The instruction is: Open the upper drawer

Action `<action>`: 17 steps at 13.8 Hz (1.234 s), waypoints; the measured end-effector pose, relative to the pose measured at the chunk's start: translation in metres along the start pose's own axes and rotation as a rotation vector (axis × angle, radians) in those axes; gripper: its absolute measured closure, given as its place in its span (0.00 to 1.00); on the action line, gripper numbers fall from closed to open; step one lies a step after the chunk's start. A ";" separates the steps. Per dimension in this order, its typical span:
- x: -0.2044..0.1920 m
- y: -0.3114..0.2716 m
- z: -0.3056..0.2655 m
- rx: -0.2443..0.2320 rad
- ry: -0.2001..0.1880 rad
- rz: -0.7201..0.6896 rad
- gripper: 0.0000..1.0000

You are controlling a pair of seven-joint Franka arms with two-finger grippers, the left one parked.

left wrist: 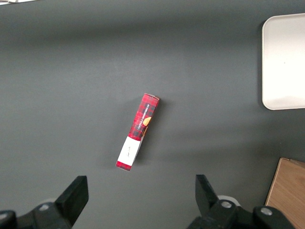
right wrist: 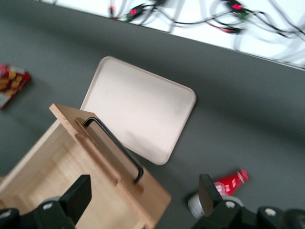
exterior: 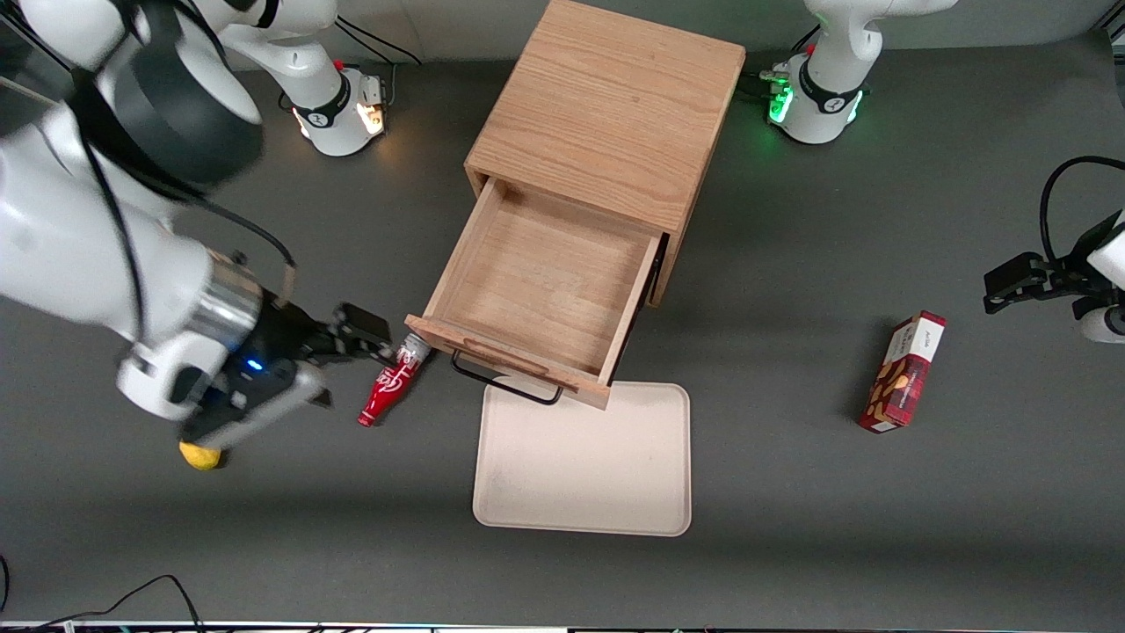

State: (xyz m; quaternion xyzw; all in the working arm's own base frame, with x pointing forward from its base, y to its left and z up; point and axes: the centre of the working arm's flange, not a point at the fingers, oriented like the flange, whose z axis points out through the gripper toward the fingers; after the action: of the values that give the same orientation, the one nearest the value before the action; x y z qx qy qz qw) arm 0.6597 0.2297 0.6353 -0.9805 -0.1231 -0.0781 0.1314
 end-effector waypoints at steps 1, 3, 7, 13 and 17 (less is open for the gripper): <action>-0.013 0.004 -0.029 -0.049 -0.003 0.063 0.00; -0.045 0.025 -0.082 -0.137 -0.039 0.150 0.00; -0.113 0.071 -0.127 -0.250 -0.271 0.292 0.00; -0.198 0.101 -0.103 -0.294 -0.203 0.435 0.00; -0.245 0.126 -0.073 -0.292 -0.187 0.483 0.00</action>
State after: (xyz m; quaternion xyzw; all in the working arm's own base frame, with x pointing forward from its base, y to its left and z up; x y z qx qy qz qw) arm 0.4491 0.0371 0.6293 -0.9929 0.1148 0.0294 -0.0081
